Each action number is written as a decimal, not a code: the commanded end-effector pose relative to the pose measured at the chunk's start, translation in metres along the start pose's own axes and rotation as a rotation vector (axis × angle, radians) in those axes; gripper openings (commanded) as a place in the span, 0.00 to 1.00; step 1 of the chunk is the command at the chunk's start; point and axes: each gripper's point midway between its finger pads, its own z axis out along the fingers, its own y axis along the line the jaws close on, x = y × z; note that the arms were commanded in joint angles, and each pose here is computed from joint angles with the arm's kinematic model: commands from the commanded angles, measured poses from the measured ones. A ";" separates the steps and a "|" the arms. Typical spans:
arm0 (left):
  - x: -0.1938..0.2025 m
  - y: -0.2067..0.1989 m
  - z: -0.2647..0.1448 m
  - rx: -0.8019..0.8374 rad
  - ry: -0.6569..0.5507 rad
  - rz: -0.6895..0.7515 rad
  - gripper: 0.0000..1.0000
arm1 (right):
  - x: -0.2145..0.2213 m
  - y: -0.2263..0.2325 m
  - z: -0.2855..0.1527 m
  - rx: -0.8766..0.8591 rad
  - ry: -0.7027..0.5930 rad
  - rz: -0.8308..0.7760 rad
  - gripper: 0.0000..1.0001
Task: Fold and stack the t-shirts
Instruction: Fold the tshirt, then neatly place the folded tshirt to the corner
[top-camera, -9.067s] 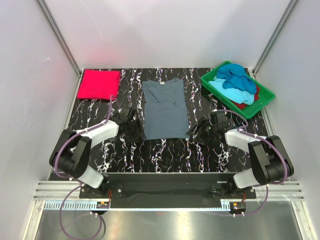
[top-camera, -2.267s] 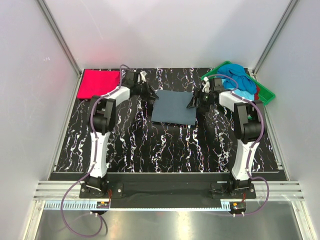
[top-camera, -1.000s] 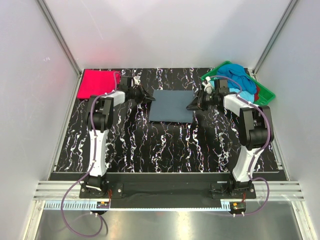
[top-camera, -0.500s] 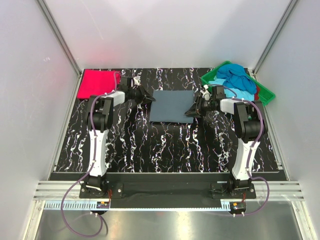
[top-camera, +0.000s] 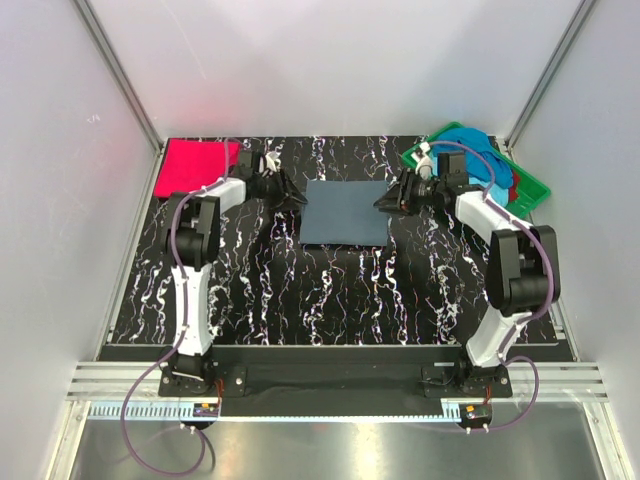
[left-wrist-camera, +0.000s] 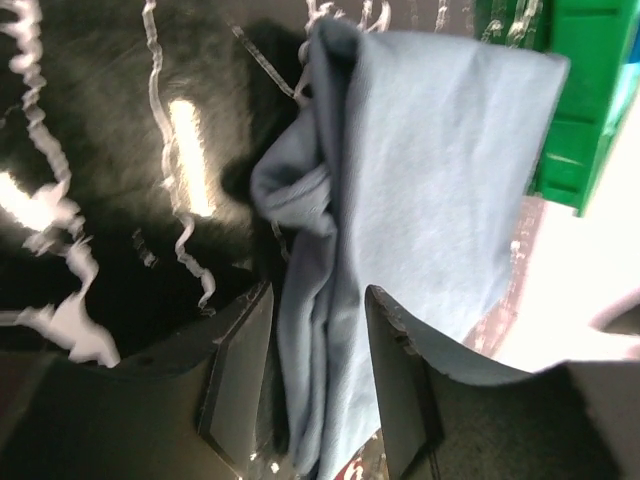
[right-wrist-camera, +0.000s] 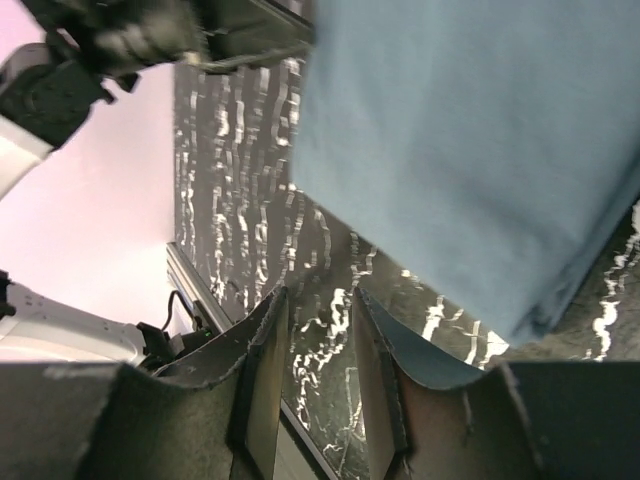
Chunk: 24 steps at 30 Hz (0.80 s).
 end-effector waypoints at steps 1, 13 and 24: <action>-0.017 -0.014 -0.025 -0.095 -0.097 0.126 0.50 | -0.004 0.020 -0.014 -0.019 -0.027 -0.031 0.40; -0.007 -0.014 0.012 -0.134 -0.058 0.190 0.55 | -0.011 0.045 -0.032 -0.036 -0.075 -0.061 0.40; -0.010 0.007 0.031 -0.184 -0.047 0.173 0.58 | -0.011 0.052 -0.040 -0.030 -0.095 -0.077 0.40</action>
